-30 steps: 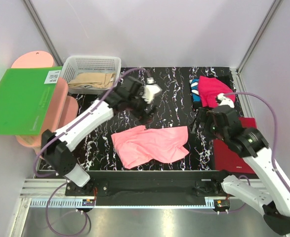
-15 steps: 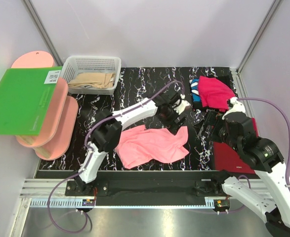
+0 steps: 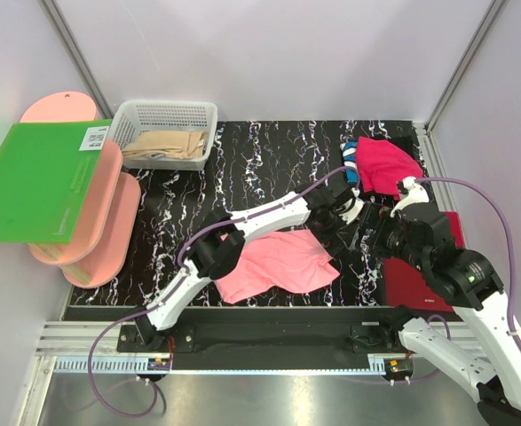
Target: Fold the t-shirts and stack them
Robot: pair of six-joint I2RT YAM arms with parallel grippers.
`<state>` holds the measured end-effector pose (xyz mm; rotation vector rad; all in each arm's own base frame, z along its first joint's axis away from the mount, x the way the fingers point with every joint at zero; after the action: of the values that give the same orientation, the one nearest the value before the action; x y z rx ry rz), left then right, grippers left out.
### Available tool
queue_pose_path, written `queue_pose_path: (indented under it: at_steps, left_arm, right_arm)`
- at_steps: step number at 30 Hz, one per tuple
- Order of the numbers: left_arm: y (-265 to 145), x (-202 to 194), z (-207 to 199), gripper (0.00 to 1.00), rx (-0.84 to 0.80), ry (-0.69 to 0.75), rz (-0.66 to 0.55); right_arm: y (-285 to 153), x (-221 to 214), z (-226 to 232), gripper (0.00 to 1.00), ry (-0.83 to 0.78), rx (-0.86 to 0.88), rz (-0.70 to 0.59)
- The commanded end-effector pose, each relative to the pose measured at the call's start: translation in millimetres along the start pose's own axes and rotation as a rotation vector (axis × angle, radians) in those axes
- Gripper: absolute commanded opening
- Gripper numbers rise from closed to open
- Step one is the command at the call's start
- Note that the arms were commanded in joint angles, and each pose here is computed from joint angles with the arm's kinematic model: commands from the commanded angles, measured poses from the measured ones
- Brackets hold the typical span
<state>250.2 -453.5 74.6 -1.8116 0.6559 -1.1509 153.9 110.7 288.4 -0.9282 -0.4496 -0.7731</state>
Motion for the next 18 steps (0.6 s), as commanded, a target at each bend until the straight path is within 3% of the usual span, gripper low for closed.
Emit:
queue_pose_path:
  at_steps: [1, 6, 7, 9, 10, 12, 18]
  left_arm:
    - [8.8, 14.2, 12.1, 0.99, 0.040, -0.038, -0.032]
    - [21.4, 9.0, 20.5, 0.96, 0.073, -0.030, -0.009]
    - [24.6, 6.8, 21.6, 0.80, 0.072, -0.024, -0.001]
    - [27.3, 3.6, 22.8, 0.58, 0.075, -0.018, 0.008]
    - [26.8, 3.1, 23.7, 0.27, 0.081, -0.016, 0.010]
    - [21.9, 2.4, 26.0, 0.02, 0.098, -0.009, 0.010]
    - [-49.2, 19.1, 36.7, 0.00, 0.175, -0.011, -0.084]
  right_arm:
    - [0.3, 2.8, 13.1, 1.00, -0.016, 0.076, -0.006]
    - [-5.8, 4.8, 14.9, 1.00, -0.011, 0.094, -0.022]
    - [-7.5, 6.4, 16.2, 1.00, -0.010, 0.099, -0.026]
    - [-10.4, 8.1, 17.5, 1.00, -0.009, 0.106, -0.034]
    - [-11.4, 9.4, 18.2, 1.00, -0.010, 0.108, -0.038]
    - [-11.9, 10.3, 17.5, 1.00, -0.014, 0.102, -0.042]
    - [-11.1, 11.0, 14.5, 0.98, -0.021, 0.090, -0.053]
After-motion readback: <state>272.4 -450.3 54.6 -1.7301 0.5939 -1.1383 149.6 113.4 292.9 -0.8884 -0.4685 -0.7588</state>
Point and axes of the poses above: each gripper's point midway between its finger pads, its own y axis out along the fingers, its own z axis along the line the jaws close on, x = y × z, the point moved 3 cm from there along -y, back along the fingers, and after that the axes turned 5 degrees about y, right-handed, at the moved point
